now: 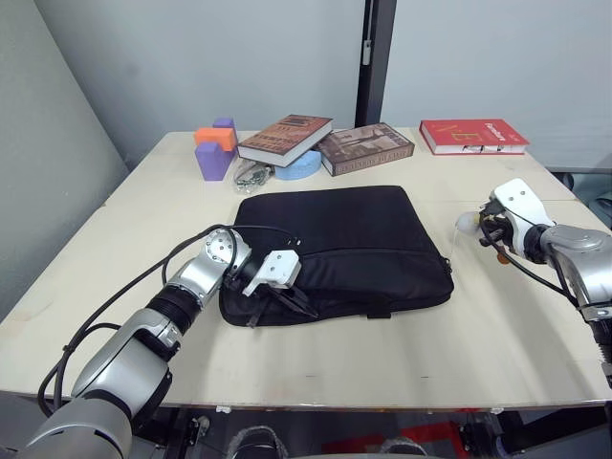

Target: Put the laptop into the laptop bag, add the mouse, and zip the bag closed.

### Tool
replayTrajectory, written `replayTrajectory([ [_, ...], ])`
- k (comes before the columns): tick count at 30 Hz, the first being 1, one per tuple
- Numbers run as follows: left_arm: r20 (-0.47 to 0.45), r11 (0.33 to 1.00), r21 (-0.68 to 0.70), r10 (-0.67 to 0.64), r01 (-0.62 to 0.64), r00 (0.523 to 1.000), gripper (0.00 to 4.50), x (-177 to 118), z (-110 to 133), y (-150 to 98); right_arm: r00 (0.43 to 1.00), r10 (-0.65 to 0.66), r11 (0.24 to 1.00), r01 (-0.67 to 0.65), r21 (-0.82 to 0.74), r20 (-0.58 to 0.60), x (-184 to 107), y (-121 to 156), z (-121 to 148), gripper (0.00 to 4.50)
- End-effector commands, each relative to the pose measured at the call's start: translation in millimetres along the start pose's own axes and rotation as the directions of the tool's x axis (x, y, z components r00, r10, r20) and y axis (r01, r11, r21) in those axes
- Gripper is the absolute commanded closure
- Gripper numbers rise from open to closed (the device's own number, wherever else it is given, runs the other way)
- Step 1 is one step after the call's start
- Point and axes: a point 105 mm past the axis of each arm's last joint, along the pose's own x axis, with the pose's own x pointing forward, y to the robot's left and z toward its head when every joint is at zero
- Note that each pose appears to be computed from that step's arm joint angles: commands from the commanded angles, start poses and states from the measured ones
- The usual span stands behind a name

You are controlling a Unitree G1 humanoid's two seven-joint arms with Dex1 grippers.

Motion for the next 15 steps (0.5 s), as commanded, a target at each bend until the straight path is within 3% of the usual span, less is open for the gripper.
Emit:
replayTrajectory([
  [1,-0.064,0.983,-0.157,-0.102,0.091,0.993,4.50,7,-33,-27,1.000,-0.020,0.993,0.019,0.113,0.013,-3,-6,7,4.49],
  [7,-0.005,0.983,-0.171,-0.063,0.061,0.998,4.50,6,-24,-19,0.997,0.025,0.998,-0.022,0.051,-0.069,-4,4,-10,4.49],
  [10,0.098,0.977,-0.210,-0.013,0.033,0.995,4.50,1,-4,-9,0.997,0.035,0.998,-0.031,0.054,-0.068,-6,3,-11,4.49],
  [15,0.178,0.969,-0.246,0.012,0.033,0.984,4.50,-11,17,-5,0.996,0.053,0.998,-0.051,0.042,-0.068,-9,4,-10,4.49],
])
